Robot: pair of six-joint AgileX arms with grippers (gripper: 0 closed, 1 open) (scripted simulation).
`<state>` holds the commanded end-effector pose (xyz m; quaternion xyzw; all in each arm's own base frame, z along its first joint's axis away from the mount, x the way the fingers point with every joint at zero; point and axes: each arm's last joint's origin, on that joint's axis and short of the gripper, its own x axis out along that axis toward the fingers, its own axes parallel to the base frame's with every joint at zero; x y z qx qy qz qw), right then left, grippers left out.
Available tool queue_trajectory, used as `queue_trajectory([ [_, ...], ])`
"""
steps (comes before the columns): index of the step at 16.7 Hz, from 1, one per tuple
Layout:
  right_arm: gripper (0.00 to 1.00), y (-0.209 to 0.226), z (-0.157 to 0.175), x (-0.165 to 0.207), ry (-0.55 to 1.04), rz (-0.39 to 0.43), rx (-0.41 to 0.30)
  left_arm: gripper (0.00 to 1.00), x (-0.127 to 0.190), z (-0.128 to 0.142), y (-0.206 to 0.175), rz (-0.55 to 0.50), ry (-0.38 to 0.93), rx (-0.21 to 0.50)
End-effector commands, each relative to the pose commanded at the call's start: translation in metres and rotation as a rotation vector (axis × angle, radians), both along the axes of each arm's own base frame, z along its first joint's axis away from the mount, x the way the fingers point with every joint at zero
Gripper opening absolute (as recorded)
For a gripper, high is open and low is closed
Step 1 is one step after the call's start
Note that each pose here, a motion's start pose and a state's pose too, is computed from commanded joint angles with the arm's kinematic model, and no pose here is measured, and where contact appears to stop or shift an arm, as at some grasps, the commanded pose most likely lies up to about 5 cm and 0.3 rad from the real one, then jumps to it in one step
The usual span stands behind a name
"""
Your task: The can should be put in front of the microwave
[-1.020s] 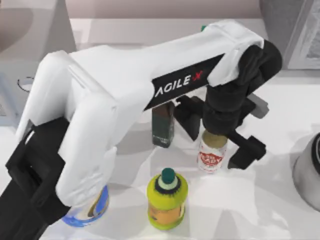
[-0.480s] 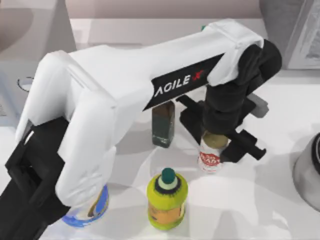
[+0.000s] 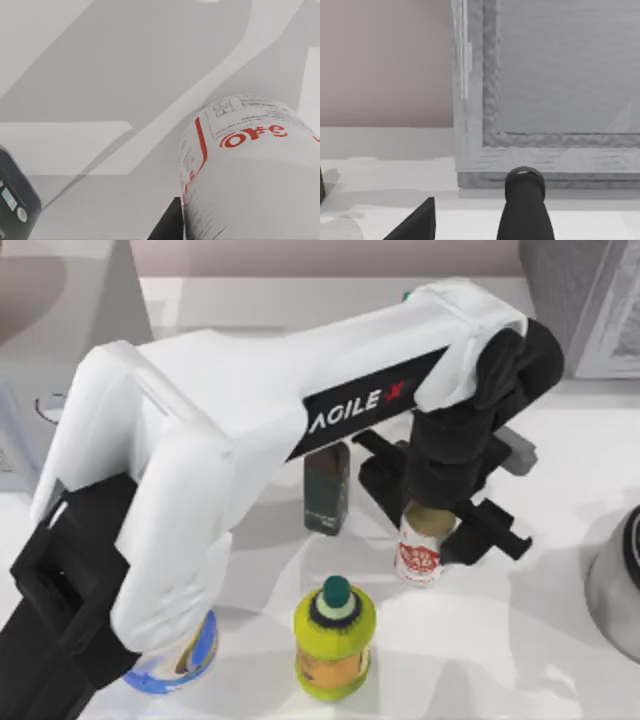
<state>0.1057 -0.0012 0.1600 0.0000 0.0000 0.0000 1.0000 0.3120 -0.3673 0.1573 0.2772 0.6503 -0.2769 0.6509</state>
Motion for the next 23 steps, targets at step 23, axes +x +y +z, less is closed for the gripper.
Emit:
queue_trajectory([
  [23, 1.00, 0.000, 0.000, 0.000, 0.000, 0.000, 0.000, 0.00, -0.004, 0.042, -0.001, -0.013, 0.002, -0.003],
])
